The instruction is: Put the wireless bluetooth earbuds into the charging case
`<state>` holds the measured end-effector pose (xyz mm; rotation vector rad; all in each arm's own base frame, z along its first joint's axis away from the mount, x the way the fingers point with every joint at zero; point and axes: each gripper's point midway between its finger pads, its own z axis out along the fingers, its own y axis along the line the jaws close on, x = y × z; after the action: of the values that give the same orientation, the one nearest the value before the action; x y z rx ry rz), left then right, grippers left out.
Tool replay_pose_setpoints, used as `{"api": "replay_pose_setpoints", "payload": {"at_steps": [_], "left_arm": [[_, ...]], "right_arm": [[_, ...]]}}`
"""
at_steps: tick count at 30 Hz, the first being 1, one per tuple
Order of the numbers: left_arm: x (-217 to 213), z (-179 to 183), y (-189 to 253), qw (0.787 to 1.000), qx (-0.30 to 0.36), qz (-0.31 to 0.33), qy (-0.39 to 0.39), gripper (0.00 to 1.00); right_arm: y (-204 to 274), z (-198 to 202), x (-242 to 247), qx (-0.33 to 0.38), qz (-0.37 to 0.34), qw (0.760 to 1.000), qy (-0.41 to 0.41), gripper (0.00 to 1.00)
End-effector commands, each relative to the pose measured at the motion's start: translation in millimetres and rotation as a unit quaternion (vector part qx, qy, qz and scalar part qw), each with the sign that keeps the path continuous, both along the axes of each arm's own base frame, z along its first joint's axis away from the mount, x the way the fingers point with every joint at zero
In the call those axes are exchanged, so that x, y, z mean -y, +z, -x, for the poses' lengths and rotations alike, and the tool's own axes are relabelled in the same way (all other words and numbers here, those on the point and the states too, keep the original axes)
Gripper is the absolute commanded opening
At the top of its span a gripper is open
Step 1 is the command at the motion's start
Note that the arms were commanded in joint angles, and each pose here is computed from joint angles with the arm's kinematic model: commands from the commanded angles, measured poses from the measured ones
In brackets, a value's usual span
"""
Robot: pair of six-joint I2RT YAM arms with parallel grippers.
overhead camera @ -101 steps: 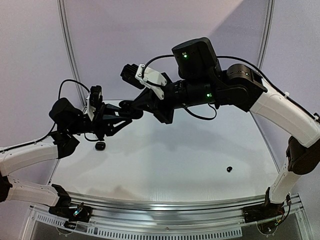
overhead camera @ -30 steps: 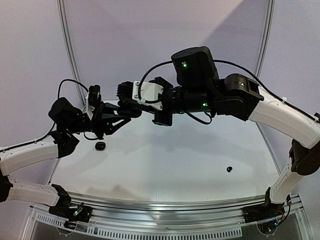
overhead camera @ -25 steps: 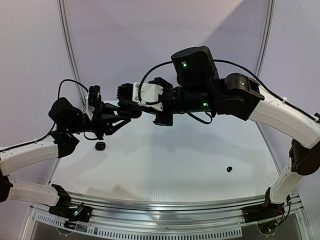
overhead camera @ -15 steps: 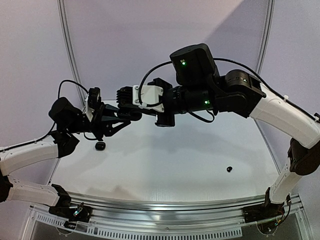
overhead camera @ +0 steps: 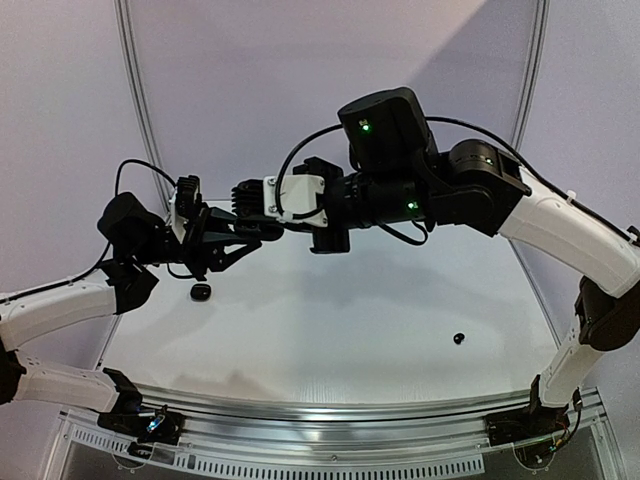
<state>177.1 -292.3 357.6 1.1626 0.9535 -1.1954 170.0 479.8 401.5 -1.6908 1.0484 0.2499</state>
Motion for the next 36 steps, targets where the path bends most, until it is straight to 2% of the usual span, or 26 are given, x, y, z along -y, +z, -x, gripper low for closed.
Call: {"api": "replay_pose_setpoints", "payload": {"at_steps": [1,6,15,36], "left_arm": [[-1,15,14,0.998,0.048,0.007,-0.036,0.0],[-2,15,15,0.998,0.048,0.012,-0.035,0.0],[-3,14,15,0.998,0.044,0.014,-0.03,0.0],[-4,18,14,0.999,0.04,0.012,-0.035,0.0]], "right_arm": [[-18,-21,1,0.026,0.04,0.998,-0.034,0.0],[-34,-20,-1,0.018,0.062,0.997,-0.031,0.0],[-42,-22,1,0.013,0.066,0.997,-0.04,0.1],[-51,-40,-3,0.017,0.08,0.993,-0.085,0.09]]}}
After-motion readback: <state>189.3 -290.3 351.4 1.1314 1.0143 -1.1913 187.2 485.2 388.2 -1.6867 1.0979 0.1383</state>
